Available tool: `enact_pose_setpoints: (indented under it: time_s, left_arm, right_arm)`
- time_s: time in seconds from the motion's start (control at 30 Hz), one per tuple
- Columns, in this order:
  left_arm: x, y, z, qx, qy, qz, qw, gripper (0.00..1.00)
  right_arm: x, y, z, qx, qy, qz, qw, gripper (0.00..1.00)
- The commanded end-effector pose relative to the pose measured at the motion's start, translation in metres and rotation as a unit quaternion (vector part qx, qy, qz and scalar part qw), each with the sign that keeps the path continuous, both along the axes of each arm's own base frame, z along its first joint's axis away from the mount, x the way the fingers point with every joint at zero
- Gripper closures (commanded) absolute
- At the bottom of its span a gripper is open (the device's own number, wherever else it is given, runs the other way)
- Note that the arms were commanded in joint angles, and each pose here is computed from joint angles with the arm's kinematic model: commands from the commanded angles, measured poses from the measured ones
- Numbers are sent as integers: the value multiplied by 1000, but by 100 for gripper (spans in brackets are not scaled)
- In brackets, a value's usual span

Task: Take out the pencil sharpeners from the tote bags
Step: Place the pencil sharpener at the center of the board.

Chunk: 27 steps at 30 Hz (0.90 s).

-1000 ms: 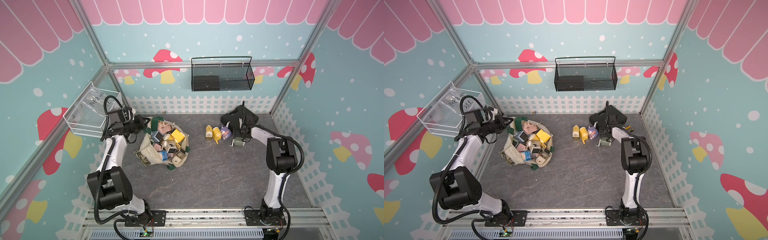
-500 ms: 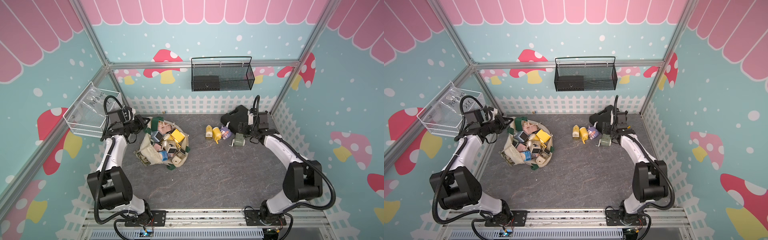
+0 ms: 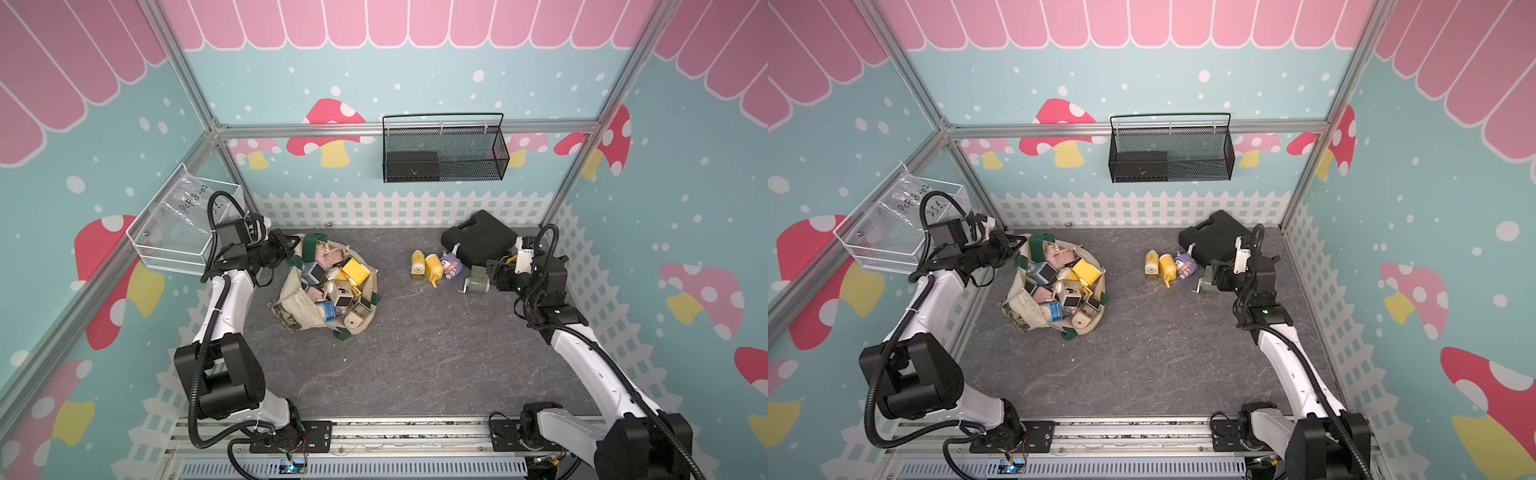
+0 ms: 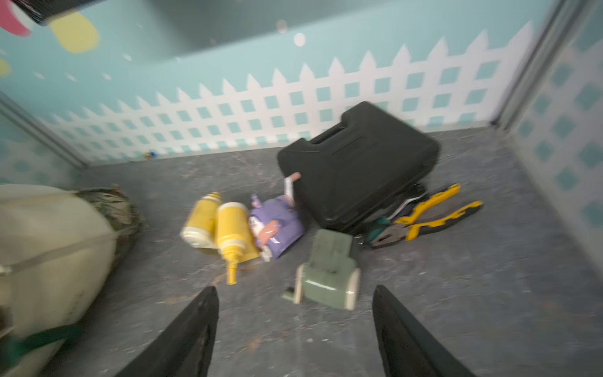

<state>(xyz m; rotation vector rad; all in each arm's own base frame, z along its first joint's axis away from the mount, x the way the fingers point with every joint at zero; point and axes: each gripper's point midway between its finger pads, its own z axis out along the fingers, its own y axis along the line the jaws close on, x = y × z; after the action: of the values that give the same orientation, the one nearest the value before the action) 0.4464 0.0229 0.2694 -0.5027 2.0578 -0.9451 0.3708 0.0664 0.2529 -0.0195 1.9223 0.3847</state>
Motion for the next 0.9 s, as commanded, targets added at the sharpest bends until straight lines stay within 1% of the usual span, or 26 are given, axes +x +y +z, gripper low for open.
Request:
enact_pose_setpoints:
  time_s: [0.0,0.1,0.27,0.4,0.5,0.57,0.63,0.67,0.77,0.83,0.87]
  left_arm:
    - [0,1,14,1,-22,1,1000,100]
    - [1,-1,12,-4,-20,-1,1000,100]
    - [2,-1,10,-8,-18,-2,1000,100]
    - [2,-1,14,-5,-23,-1,1000,100]
    - [1,-1,13,-5,-21,-1,1000,100]
    - [1,-1,13,-4,-22,0,1000,100]
    - [2,-1,11,-5,-19,-1,1000,100]
    - [3,-1,10,-5,-19,-1,1000,100]
    - [3,0,7,-2,-15,0,1000,100]
    - [3,0,7,-3,-16,-1,1000,100]
    - [3,0,7,-2,-16,-1,1000,100]
  right_arm:
    - [-20,58,28,81,-21,125,989,33]
    - [-33,109,41,69,-20,173,982,34]
    - [-52,195,54,70,-15,264,962,34]
    - [-67,264,48,34,-14,336,941,34]
    - [-79,308,35,-21,-38,389,920,34]
    - [-80,329,27,-65,-56,401,912,34]
    - [-85,350,18,-118,-81,425,894,34]
    - [-83,354,12,-136,-88,427,890,33]
    - [-80,364,-2,-195,-120,436,870,31]
    - [-73,367,-11,-235,-144,427,861,30]
    - [-72,370,-15,-254,-153,429,853,29]
